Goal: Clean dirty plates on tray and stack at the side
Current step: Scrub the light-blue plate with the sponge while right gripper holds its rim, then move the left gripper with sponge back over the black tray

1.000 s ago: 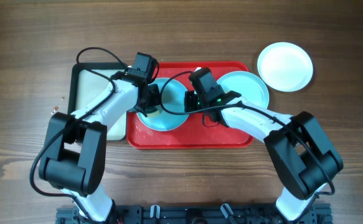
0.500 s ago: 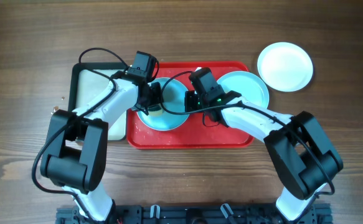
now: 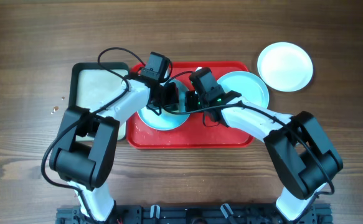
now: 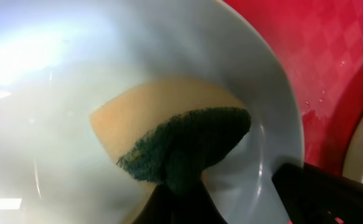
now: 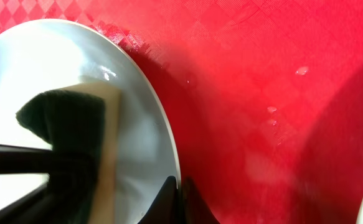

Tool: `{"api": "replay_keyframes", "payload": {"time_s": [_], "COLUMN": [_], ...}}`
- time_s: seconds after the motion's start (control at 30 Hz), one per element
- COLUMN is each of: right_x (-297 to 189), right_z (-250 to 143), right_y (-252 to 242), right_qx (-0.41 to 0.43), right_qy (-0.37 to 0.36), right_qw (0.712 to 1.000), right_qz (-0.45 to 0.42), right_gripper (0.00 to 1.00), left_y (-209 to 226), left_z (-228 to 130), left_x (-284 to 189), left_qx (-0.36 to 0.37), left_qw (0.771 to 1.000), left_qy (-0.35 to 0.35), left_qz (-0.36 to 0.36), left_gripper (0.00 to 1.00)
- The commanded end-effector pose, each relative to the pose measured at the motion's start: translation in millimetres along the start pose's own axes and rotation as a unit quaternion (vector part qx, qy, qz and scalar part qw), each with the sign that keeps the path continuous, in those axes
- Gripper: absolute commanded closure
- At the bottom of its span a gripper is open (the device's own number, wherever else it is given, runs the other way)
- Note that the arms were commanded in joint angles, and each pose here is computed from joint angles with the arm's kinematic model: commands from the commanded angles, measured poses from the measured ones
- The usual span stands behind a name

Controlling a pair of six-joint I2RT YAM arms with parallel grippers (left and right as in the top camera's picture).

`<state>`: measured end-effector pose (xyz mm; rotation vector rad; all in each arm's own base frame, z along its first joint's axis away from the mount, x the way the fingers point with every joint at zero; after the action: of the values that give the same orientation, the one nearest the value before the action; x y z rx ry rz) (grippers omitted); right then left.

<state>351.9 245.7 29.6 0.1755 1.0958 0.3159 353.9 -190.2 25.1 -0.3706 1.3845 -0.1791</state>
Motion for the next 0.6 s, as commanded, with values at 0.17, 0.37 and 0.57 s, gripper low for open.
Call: {"api": "replay_keyframes", "payload": {"time_s": [0.17,0.37,0.57], "right_x": [7,7,7], "right_z": [-9,-9,-9], "right_y": [3,3,3], "right_qx": [-0.014,-0.014,-0.014], "right_qy": [0.015,0.015,0.015], "right_qw": [1.000,1.000,1.000], "right_qz": [0.008,0.008,0.008], "right_gripper": [0.96,0.87,0.71], "left_y": [-12,2,65], "left_z": [-21,30,47], "left_x": [4,-80,-149], "left_qx": [0.013,-0.007,-0.072], "left_qw": [0.999,0.996,0.978], "left_qy": [0.043,-0.091,-0.173], "left_qz": [-0.029,-0.001,0.092], "left_gripper": [0.96,0.96,0.93]}}
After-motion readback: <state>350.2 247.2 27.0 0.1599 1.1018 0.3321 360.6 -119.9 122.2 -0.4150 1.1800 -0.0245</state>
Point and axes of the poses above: each gripper's point midway between its finger pads, its own x axis out along the fingers, its own y axis along the line the jaws close on, z = x × y, the point moved 2 cm from there along -x, back along the fingers, and after that the axes turned 2 degrees about -x, right-handed, at the moved point
